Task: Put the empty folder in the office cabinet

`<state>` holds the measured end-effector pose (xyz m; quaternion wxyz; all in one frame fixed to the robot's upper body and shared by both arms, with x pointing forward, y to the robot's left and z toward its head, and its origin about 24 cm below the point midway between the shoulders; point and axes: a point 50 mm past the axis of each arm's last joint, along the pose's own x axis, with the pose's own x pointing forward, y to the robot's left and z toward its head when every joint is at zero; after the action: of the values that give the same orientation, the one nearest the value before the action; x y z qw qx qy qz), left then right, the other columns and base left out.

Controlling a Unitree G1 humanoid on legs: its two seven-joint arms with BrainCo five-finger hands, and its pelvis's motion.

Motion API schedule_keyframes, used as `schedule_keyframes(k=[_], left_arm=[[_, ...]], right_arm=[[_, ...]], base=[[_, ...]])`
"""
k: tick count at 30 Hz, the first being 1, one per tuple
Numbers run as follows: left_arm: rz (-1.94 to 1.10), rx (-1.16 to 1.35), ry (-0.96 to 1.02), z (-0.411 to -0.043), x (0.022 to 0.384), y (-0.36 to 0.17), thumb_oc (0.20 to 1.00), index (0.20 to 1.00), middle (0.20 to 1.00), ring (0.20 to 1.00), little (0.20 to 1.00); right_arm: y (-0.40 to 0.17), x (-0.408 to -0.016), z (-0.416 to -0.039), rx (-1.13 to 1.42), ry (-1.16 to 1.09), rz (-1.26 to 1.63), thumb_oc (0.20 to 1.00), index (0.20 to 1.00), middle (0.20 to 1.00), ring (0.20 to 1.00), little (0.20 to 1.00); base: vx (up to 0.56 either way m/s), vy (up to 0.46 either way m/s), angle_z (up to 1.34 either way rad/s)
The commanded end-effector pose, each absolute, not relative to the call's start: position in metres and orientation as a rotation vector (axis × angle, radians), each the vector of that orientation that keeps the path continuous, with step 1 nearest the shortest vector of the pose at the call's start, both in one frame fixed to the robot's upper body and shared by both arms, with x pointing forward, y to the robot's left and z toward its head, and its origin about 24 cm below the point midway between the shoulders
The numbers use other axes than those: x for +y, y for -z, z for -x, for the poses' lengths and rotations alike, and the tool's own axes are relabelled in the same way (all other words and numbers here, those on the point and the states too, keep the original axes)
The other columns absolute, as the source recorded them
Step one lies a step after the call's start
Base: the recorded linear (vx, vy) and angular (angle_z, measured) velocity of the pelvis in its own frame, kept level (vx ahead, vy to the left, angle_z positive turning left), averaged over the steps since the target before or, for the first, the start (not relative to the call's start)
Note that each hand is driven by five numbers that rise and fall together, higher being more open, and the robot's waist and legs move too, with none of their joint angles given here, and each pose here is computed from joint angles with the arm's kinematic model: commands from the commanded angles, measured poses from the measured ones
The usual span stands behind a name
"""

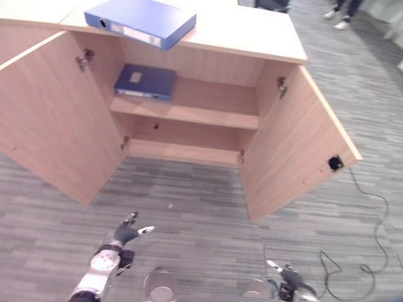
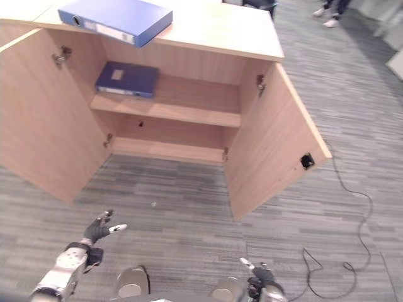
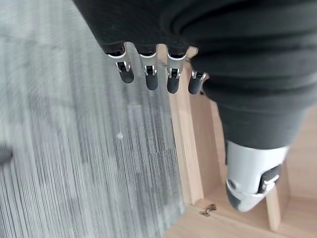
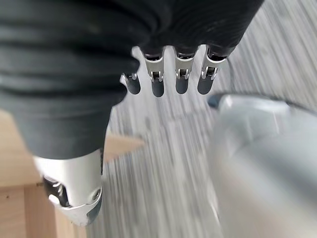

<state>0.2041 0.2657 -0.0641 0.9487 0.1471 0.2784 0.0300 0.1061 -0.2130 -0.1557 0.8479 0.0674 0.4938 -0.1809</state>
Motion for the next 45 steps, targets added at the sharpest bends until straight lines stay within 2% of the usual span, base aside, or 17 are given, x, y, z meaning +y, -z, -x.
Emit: schedule_keyframes(k=[1,8,30,34,41,45], left_arm=[[-0.186,0.474,-0.011,-0.209,0.236,0.058,1.0,1.0,1.0,1.0,1.0],[-0.114,0.505,-0.031,-0.201,0.226,0.069,1.0,1.0,1.0,1.0,1.0],[-0.083,0.546,-0.008,-0.184,0.217,0.078,1.0,1.0,1.0,1.0,1.0],[-0.079,0.56,-0.03,-0.182,0.22,0.08,1.0,1.0,1.0,1.0,1.0],[-0.098,0.533,-0.038,-0.195,0.223,0.075,1.0,1.0,1.0,1.0,1.0],[-0.133,0.568,-0.045,-0.19,0.226,0.081,1.0,1.0,1.0,1.0,1.0]], right_arm=[[0.14,-0.253,-0.127,0.97,0.406,-0.073,1.0,1.0,1.0,1.0,1.0],[0.146,-0.259,-0.11,1.03,0.435,-0.048,1.0,1.0,1.0,1.0,1.0],[0.147,-0.271,-0.091,1.096,0.423,0.015,1.0,1.0,1.0,1.0,1.0],[0.148,-0.264,-0.093,1.095,0.364,0.043,1.0,1.0,1.0,1.0,1.0],[0.136,-0.261,-0.125,0.976,0.264,0.084,1.0,1.0,1.0,1.0,1.0],[0.128,-0.26,-0.139,0.913,0.225,0.105,1.0,1.0,1.0,1.0,1.0]], base=[[0.06,0.494,0.32],[0.05,0.186,-0.03],[0.01,-0.025,-0.08],[-0.01,-0.058,0.06],[-0.07,-0.018,0.08],[0.14,0.124,0.15]])
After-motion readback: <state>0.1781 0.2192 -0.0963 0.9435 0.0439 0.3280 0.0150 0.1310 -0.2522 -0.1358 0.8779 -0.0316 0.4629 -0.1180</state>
